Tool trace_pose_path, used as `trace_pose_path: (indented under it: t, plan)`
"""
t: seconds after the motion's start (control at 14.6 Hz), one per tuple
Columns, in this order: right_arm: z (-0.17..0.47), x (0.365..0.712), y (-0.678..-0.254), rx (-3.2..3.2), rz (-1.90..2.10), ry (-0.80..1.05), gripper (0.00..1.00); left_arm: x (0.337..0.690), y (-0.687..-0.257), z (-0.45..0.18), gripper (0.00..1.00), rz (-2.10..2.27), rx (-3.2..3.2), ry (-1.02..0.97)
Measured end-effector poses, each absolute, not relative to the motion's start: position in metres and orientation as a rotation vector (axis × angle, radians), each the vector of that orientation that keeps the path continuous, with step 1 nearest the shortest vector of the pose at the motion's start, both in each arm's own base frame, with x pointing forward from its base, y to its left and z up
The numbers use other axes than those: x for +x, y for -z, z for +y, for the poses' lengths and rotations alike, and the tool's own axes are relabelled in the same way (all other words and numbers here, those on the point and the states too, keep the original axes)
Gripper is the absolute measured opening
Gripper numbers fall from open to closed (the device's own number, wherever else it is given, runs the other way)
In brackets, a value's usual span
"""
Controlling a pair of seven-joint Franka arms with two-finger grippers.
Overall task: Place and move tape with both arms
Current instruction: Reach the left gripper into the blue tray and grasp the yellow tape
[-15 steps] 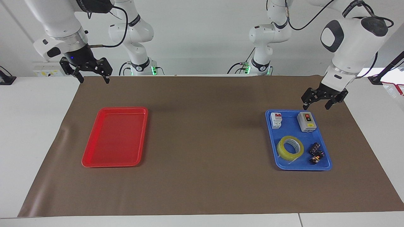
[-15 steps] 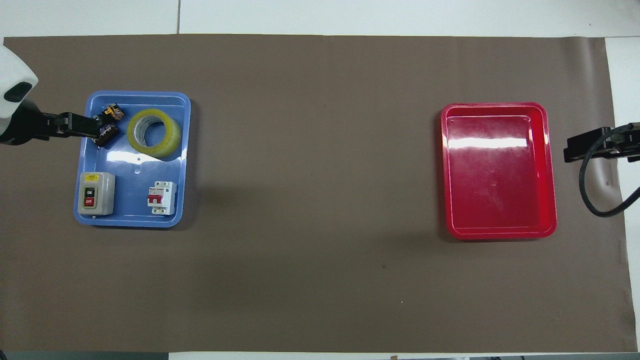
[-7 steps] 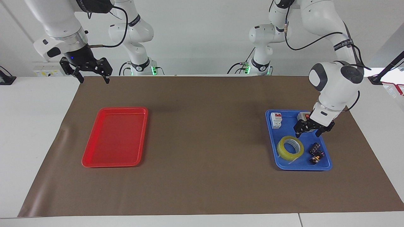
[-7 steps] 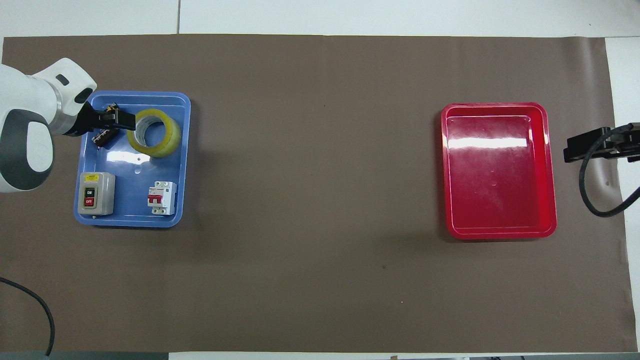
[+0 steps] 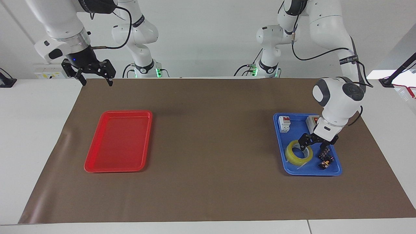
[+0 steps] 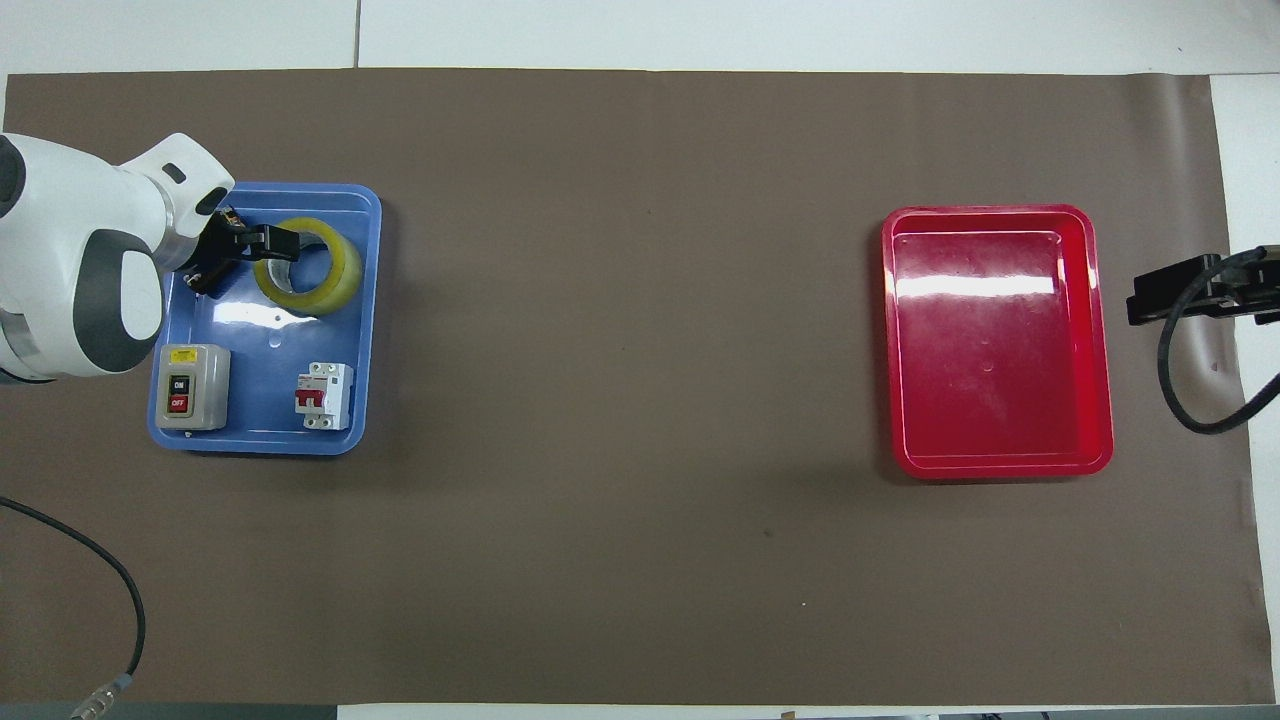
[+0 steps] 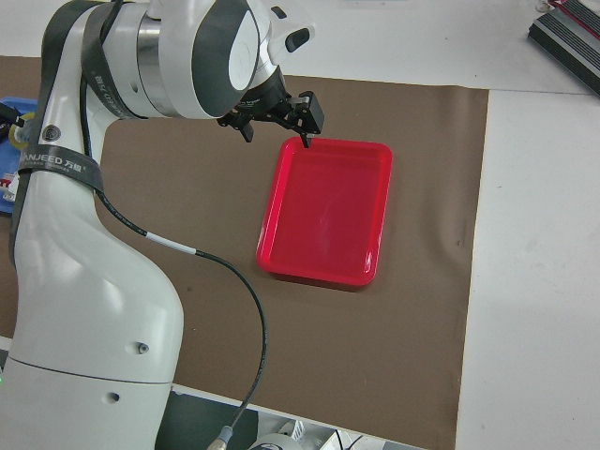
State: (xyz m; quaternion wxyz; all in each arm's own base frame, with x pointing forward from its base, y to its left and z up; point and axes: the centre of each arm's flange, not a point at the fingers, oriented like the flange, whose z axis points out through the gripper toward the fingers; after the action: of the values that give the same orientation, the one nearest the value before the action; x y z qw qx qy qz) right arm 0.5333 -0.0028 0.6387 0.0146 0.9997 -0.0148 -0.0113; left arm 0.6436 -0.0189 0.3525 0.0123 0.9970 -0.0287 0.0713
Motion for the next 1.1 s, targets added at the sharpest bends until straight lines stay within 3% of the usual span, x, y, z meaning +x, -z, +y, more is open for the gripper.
trace_pose_path:
  t: [0.48, 0.89, 1.1]
  plan:
    - [-0.003, 0.533, -0.639, 3.112, -0.046, 0.035, 1.0, 0.646, -0.321, -0.018, 0.96, -0.084, 3.107, -0.214]
    - [-0.003, 0.533, -0.639, 3.112, -0.046, 0.035, 1.0, 0.644, -0.32, -0.016, 0.24, -0.055, 3.108, -0.202]
    - [-0.003, 0.533, -0.639, 3.112, -0.046, 0.035, 1.0, 0.641, -0.331, -0.008, 0.22, -0.036, 3.111, -0.182]
